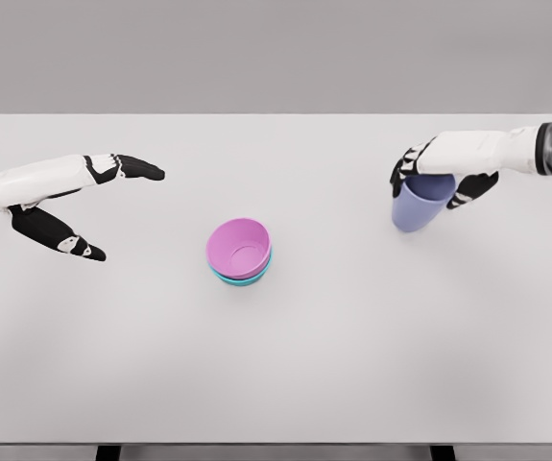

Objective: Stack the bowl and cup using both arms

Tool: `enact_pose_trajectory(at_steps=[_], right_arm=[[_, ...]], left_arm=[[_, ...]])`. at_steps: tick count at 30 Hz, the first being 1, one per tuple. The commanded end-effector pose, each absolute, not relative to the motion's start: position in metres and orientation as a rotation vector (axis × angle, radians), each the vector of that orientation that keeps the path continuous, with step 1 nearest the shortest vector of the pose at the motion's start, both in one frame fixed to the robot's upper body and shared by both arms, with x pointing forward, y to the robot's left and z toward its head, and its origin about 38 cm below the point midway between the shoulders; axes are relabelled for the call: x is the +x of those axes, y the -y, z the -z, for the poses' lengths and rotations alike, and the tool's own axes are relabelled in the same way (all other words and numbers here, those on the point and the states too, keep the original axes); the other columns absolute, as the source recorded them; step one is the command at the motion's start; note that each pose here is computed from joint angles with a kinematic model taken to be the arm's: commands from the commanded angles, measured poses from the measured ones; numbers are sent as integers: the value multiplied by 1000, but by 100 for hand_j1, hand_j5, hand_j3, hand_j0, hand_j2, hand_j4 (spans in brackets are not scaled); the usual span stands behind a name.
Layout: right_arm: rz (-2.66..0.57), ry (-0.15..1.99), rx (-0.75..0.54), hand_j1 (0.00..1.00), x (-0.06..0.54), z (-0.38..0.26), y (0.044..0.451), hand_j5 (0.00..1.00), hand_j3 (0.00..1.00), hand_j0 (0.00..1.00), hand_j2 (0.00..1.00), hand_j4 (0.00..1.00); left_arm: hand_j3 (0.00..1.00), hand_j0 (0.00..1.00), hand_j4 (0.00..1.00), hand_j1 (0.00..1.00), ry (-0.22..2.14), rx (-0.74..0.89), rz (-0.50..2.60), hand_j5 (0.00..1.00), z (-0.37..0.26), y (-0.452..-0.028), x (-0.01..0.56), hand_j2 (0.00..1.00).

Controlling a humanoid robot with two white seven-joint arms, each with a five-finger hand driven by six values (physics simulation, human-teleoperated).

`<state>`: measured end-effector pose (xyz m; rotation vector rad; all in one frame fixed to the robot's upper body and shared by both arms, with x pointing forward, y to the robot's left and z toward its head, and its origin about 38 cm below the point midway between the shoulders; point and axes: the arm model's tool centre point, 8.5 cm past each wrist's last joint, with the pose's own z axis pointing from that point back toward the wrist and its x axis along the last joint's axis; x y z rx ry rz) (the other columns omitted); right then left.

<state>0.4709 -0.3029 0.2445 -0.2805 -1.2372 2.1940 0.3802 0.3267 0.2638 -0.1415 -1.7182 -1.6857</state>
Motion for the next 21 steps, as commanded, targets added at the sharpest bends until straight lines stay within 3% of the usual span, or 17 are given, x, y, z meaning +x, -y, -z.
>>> enact_pose_trajectory(at_steps=[1, 21], right_arm=[[-2185, 1265, -284, 60, 471, -251, 300, 60, 60, 60, 60, 60], [-2260, 1526, -280, 60, 470, -302, 228, 60, 60, 60, 60, 60]], left_arm=[[100, 100, 100, 100, 1721, -145, 1677, 100, -265, -327, 380, 100], [100, 100, 100, 100, 1724, -148, 1670, 100, -263, -326, 382, 100]])
